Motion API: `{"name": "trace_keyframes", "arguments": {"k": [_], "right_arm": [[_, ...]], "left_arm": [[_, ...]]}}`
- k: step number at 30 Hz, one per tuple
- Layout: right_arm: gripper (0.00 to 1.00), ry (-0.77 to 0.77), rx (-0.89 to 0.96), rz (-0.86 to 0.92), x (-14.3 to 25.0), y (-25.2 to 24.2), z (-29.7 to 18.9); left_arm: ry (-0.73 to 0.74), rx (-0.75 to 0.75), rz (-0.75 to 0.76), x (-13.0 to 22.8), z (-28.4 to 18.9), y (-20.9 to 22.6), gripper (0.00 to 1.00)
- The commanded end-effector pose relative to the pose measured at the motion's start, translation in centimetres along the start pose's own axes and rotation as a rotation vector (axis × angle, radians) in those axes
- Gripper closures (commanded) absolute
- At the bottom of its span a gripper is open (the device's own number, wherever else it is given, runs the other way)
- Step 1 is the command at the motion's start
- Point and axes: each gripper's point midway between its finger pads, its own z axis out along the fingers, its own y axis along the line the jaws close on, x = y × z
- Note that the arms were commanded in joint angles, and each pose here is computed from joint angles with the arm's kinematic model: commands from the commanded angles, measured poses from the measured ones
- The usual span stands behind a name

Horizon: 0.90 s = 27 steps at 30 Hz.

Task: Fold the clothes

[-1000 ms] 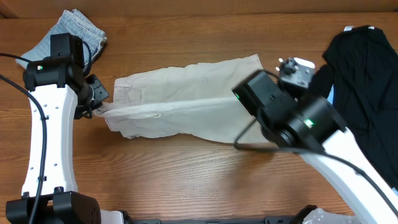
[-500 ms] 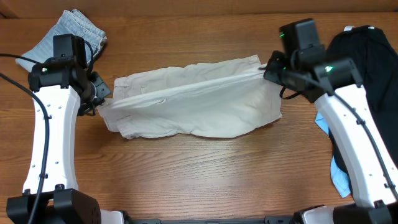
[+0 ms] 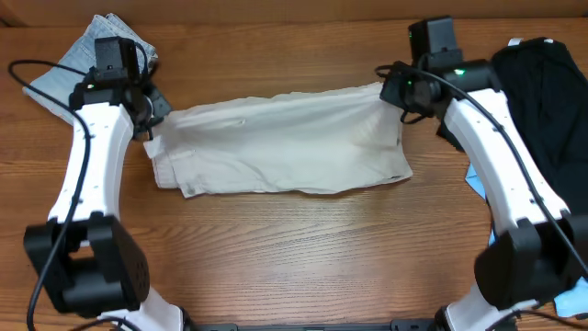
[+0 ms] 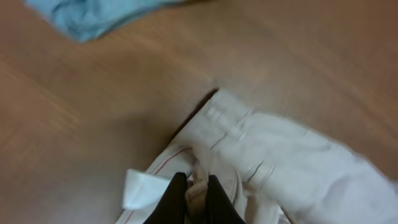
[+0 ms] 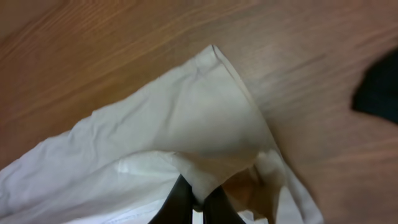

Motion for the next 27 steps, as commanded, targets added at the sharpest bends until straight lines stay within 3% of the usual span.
{"name": "trace_keyframes", "arguments": {"k": [1, 5, 10, 12, 14, 15, 17, 19, 22, 27], "right_arm": [[0.96, -0.038, 0.068, -0.001, -1.4, -1.9, 2.0], [0.96, -0.032, 0.101, -0.001, -1.4, -2.4, 4.1], [0.96, 0.000, 0.144, 0.004, -0.7, -3.3, 6.5], [0.96, 0.014, 0.153, 0.003, -0.4, -3.5, 7.8], [0.95, 0.021, 0.161, 0.002, -0.2, -3.7, 9.1], [0.85, 0.023, 0.162, 0.003, -0.1, -3.8, 9.7], [0.47, 0.024, 0.163, 0.002, -0.1, -3.8, 10.6], [0.19, 0.022, 0.163, 0.006, -0.2, -4.0, 10.9], [0.01, 0.037, 0.152, 0.002, -0.4, -4.0, 10.0], [0.00, 0.134, 0.051, -0.076, 0.3, -3.5, 7.4]], "left_arm": [[-0.076, -0.024, -0.026, -2.1, 1.9, 0.4, 0.95], [-0.091, 0.066, -0.018, -2.6, 3.8, -2.1, 0.91], [-0.105, 0.106, 0.006, -2.4, 5.8, -4.2, 0.79], [-0.113, 0.115, 0.014, -2.4, 6.5, -4.9, 0.62], [-0.126, 0.122, 0.023, -2.4, 7.0, -5.5, 0.33], [-0.137, 0.123, 0.031, -2.6, 7.4, -5.6, 0.01], [-0.150, 0.132, 0.044, -2.9, 7.4, -5.9, 0.00], [-0.161, 0.131, 0.095, -3.1, 7.1, -6.0, 0.00], [-0.172, 0.127, 0.175, -3.7, 5.8, -6.0, 0.00], [-0.115, 0.124, 0.271, -3.5, 1.7, -5.9, 0.00]]}}
